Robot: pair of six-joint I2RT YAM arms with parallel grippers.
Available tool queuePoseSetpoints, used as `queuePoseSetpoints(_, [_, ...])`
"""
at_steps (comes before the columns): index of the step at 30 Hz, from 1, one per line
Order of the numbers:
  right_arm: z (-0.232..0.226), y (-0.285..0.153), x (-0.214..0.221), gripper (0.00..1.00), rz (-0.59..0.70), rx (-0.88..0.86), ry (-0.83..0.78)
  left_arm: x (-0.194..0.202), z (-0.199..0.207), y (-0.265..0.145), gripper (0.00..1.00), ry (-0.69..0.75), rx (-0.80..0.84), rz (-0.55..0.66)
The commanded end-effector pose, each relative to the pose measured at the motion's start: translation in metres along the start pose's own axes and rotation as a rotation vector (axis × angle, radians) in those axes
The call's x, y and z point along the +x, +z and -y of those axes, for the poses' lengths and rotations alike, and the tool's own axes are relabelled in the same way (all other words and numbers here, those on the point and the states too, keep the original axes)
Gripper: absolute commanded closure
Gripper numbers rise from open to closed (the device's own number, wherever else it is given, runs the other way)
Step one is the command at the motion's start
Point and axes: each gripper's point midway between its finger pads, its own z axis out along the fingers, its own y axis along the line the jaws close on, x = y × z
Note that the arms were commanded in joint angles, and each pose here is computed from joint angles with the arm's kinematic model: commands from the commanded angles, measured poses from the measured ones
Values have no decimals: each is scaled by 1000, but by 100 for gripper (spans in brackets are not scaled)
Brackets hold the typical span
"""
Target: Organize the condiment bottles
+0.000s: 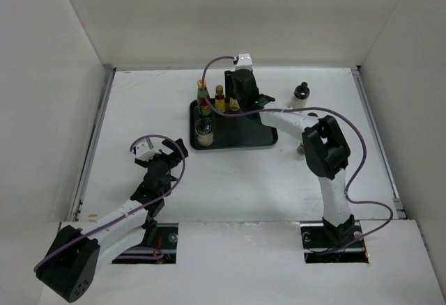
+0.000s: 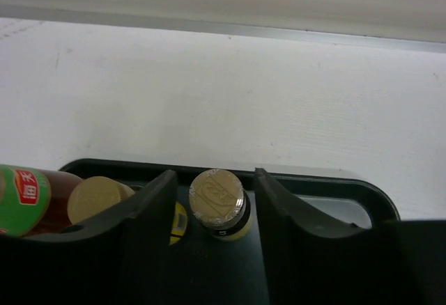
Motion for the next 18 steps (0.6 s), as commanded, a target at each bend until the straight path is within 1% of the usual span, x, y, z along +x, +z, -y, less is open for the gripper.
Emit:
queuePoseSetpoints(1, [-16,-10,-31,43,95,-44,51,-13,12,3,0,-53,35,39])
queuePoseSetpoints(5, [-10,-33,-55,36,128,-52,72,-14,13,1,0,-58,40,43])
queuePoseSetpoints(8, [5,-69,-77,32,163,-54,97,-13,12,2,0,-54,37,39])
queuePoseSetpoints(10, [25,-98,-82,30,174,-35,106,-13,14,1,0,-55,44,36])
queuePoseSetpoints(13, [88,-140,-61,31,161,101,123,-13,14,1,0,-57,47,37])
queuePoseSetpoints(16, [160,-186,-11,33,76,318,141,-10,15,1,0,-50,46,27])
queuePoseSetpoints(18, [188,-214,26,31,6,406,143,-12,16,1,0,-57,52,32])
